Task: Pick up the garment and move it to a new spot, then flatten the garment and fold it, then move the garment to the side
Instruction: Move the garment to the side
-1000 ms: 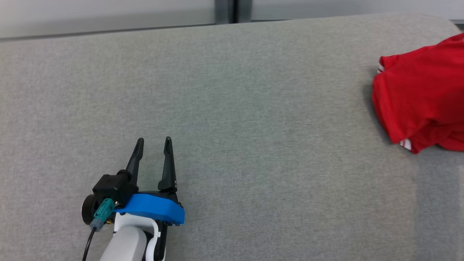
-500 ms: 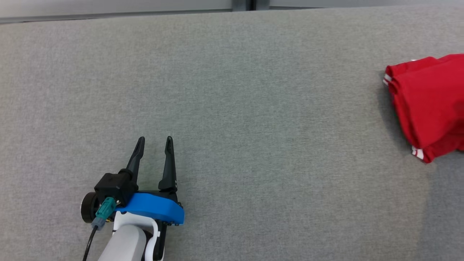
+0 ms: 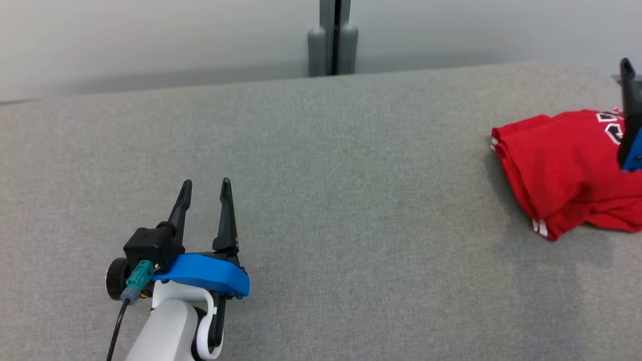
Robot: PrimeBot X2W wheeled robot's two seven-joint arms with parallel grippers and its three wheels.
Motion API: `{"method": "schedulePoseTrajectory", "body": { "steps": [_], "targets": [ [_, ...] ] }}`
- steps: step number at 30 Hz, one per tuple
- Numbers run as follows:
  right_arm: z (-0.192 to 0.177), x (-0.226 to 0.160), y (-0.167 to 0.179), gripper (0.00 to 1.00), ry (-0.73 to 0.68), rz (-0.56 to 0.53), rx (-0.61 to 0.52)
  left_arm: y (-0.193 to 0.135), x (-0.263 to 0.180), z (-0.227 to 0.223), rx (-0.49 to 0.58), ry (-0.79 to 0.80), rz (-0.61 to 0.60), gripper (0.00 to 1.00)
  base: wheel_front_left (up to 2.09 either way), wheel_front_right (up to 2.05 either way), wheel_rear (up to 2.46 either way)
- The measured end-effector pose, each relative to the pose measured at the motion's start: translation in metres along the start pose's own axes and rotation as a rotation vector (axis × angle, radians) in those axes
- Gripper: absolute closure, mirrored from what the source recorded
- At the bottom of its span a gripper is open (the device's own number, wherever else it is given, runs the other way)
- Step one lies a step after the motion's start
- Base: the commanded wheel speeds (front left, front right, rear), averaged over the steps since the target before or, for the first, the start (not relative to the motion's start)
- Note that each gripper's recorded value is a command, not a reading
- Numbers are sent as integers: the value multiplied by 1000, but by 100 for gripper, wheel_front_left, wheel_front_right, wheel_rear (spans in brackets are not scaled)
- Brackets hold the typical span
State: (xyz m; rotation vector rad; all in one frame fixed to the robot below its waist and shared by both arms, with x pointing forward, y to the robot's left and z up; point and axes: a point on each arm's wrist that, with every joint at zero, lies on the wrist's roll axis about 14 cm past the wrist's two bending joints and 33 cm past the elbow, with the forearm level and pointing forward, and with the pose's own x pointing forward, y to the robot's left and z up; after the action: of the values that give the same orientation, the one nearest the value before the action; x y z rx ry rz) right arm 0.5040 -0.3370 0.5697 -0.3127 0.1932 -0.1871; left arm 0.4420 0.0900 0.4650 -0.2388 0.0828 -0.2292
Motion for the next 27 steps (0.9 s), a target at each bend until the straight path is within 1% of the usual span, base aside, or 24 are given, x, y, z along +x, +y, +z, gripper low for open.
{"method": "schedulePoseTrajectory", "body": {
  "steps": [2, 6, 10, 11, 14, 16, 22, 27],
  "targets": [
    [12, -10, 6, 0, -66, 13, 33, 0, -2, 9, 0, -21, 12, 0, 0, 0, 0],
    [11, -34, 38, 0, -137, 74, 108, 5, -9, 19, 3, -42, 38, 0, 0, 0, 0],
    [7, -61, 71, 0, -211, 128, 176, 11, -27, 8, -16, -11, 69, 0, 0, 0, 0],
    [3, -67, 79, 0, -218, 140, 175, 13, -31, 5, -19, -3, 79, 0, 0, 0, 0],
    [-9, -87, 107, 0, -227, 177, 245, 16, -44, -3, -24, 18, 101, 0, 0, 0, 0],
    [-15, -97, 122, 0, -235, 199, 258, 19, -53, -10, -25, 37, 114, 0, 0, 0, 0],
    [-36, -120, 145, 0, -217, 240, 306, 27, -73, -14, -11, 42, 161, 0, 0, 0, 0],
    [-45, -134, 155, 0, -205, 266, 383, 26, -85, -15, -11, 37, 169, 0, 0, 0, 0]
  ]
}}
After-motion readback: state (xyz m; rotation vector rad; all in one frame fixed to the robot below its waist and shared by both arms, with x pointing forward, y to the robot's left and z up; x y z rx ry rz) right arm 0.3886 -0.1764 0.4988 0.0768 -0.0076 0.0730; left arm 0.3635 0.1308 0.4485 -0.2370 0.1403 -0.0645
